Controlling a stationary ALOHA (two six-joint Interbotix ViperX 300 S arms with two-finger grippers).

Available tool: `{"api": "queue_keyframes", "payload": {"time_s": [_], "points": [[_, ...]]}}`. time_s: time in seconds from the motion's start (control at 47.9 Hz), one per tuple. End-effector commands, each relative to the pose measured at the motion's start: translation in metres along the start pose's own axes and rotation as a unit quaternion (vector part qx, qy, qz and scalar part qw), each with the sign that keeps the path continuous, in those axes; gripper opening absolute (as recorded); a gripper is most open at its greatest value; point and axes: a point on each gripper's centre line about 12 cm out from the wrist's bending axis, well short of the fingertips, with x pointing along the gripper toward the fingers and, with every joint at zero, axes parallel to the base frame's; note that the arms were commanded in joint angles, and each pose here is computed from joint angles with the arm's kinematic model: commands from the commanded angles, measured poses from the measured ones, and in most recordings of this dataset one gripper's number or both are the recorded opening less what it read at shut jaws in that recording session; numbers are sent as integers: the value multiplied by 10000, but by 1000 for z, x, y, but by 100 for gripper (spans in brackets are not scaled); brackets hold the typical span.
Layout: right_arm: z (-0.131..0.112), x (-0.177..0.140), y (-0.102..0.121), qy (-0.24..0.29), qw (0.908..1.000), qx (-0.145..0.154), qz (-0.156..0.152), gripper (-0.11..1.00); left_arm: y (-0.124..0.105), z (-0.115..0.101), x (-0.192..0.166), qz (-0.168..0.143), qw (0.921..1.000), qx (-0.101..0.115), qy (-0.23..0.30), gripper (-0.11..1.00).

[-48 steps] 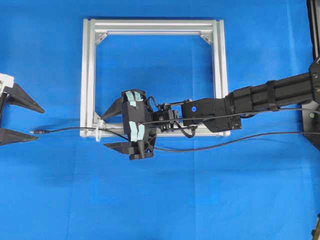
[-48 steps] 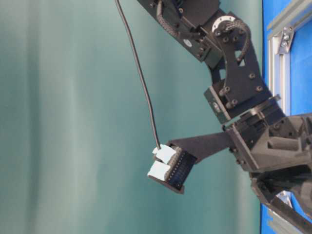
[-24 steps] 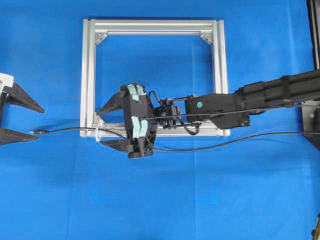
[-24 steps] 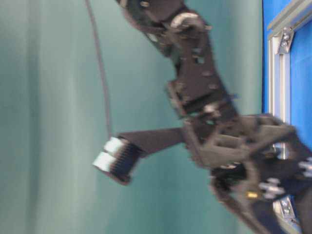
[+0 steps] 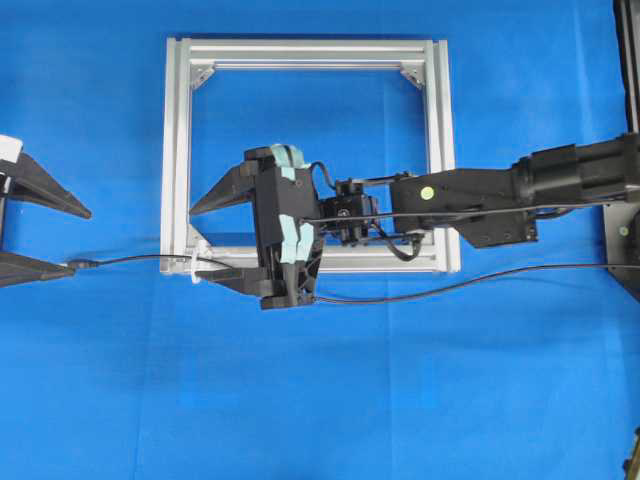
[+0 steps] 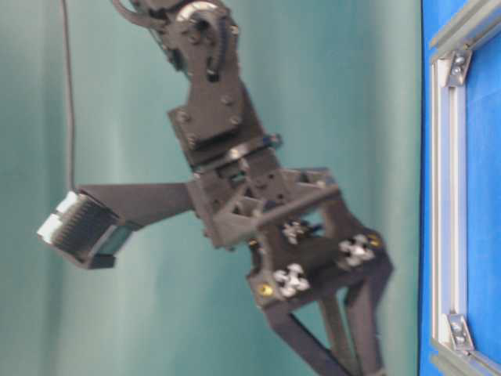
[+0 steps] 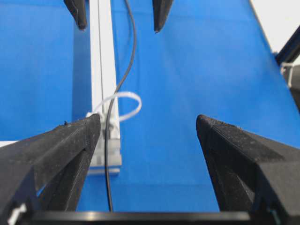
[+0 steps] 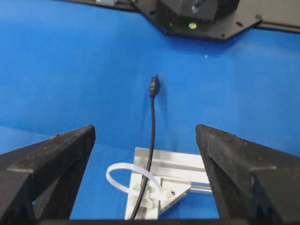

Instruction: Insert the wire through the string loop located on the left side.

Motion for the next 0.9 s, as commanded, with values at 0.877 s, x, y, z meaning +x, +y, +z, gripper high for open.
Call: {"api": "queue_keyframes", "payload": {"time_s": [0.877], "points": [[25, -13, 3, -268, 9996, 18, 21, 91, -3, 15, 0, -44, 9998, 21, -171, 77]]}}
